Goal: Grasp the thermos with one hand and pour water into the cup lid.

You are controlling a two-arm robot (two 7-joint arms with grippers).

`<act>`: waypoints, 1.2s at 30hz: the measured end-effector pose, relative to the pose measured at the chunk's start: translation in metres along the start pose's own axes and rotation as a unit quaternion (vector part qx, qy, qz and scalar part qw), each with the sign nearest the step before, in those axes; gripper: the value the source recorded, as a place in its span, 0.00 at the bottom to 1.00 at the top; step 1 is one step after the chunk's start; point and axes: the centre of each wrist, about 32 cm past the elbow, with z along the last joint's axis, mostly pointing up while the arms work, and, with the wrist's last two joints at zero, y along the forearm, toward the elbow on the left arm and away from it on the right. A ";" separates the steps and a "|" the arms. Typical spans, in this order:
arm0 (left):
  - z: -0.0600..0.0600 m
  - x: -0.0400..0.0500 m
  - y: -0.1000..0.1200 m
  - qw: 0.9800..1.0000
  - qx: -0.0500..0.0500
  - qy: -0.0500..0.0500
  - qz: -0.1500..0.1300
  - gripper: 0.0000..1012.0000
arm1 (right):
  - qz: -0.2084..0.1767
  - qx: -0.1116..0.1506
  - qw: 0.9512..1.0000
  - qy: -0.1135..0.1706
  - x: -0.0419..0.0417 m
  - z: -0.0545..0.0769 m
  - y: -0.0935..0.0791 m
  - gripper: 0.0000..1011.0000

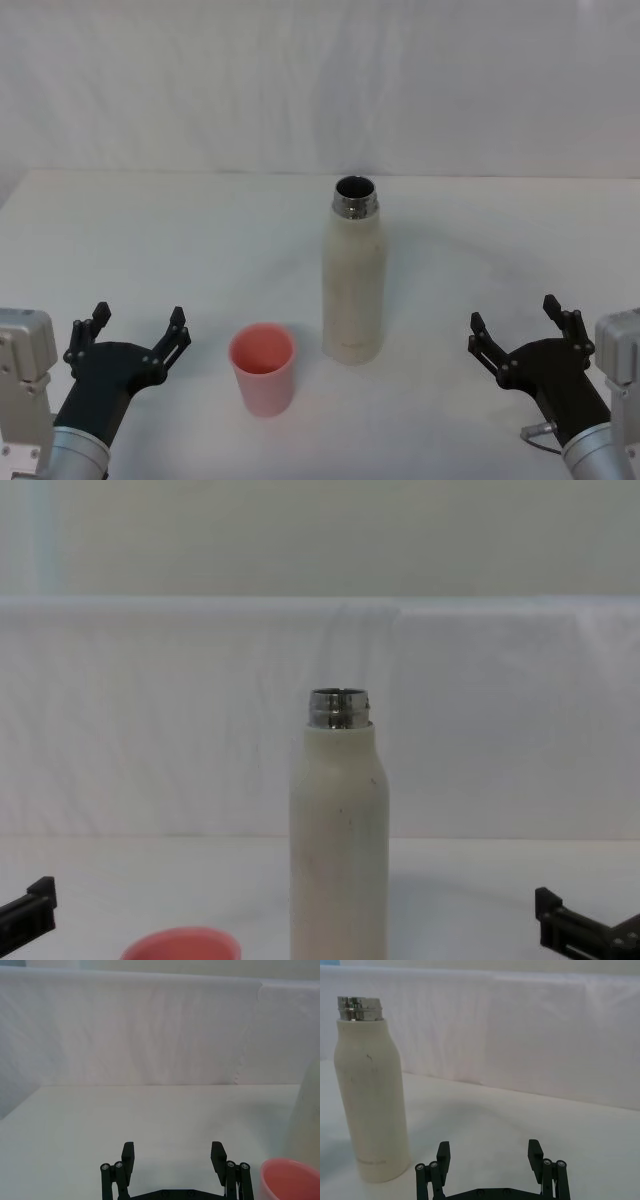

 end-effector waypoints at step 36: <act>0.000 0.0000 0.000 1.000 0.000 0.000 0.000 0.99 | 0.181 0.008 0.983 0.026 0.0507 0.051 -0.017 0.99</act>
